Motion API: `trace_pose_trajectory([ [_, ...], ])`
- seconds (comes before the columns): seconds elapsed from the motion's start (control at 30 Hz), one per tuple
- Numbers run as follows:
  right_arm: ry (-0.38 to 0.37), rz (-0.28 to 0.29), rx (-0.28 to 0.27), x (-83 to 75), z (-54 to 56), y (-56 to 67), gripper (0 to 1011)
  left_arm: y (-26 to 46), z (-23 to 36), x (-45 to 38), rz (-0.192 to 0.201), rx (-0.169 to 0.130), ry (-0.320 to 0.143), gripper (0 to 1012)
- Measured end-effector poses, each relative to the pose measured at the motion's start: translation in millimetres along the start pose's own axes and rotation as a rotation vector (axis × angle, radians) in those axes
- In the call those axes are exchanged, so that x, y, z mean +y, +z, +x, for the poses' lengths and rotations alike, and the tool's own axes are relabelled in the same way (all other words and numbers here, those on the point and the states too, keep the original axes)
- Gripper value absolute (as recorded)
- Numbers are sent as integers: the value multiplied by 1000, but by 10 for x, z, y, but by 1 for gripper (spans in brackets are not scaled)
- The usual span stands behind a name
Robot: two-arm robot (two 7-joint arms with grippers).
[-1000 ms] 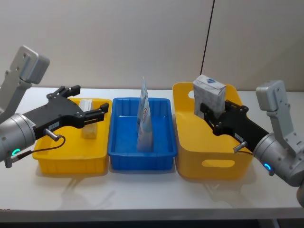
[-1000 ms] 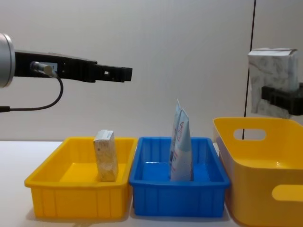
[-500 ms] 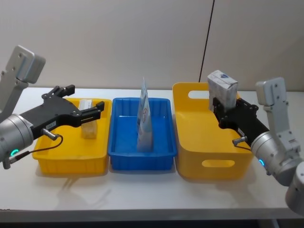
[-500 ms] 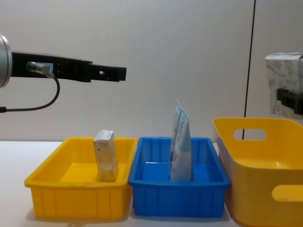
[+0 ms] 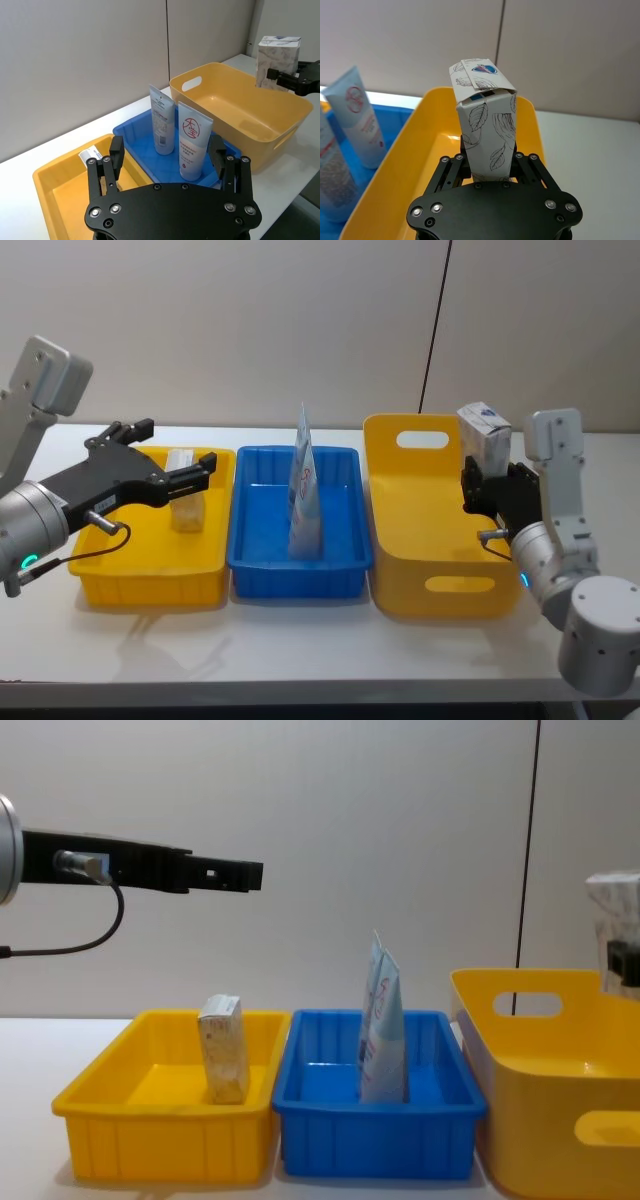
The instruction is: Bimanual collaborative sorting of washing and personal care products
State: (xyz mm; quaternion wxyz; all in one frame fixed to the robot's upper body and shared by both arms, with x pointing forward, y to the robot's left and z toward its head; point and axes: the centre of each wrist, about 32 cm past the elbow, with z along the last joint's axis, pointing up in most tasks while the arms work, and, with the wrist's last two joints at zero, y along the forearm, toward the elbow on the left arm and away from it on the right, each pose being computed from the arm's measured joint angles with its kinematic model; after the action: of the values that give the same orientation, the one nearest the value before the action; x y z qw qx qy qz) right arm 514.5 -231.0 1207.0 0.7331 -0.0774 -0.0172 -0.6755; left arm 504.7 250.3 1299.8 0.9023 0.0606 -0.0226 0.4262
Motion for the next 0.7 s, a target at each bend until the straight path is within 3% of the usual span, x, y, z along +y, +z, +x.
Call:
trace_pose_trajectory([
  [0.1, -42, -29, 7, 35, -82, -11, 347, -1, -1, 1, 0, 1, 2, 1001],
  [0.37, -88, -63, 13, 69, -176, -18, 368, 0, -2, 2, 0, 1, 4, 1001],
  [0.7, -124, -90, 15, 97, -254, -26, 724, -1, -3, 3, 0, 1, 5, 1001],
])
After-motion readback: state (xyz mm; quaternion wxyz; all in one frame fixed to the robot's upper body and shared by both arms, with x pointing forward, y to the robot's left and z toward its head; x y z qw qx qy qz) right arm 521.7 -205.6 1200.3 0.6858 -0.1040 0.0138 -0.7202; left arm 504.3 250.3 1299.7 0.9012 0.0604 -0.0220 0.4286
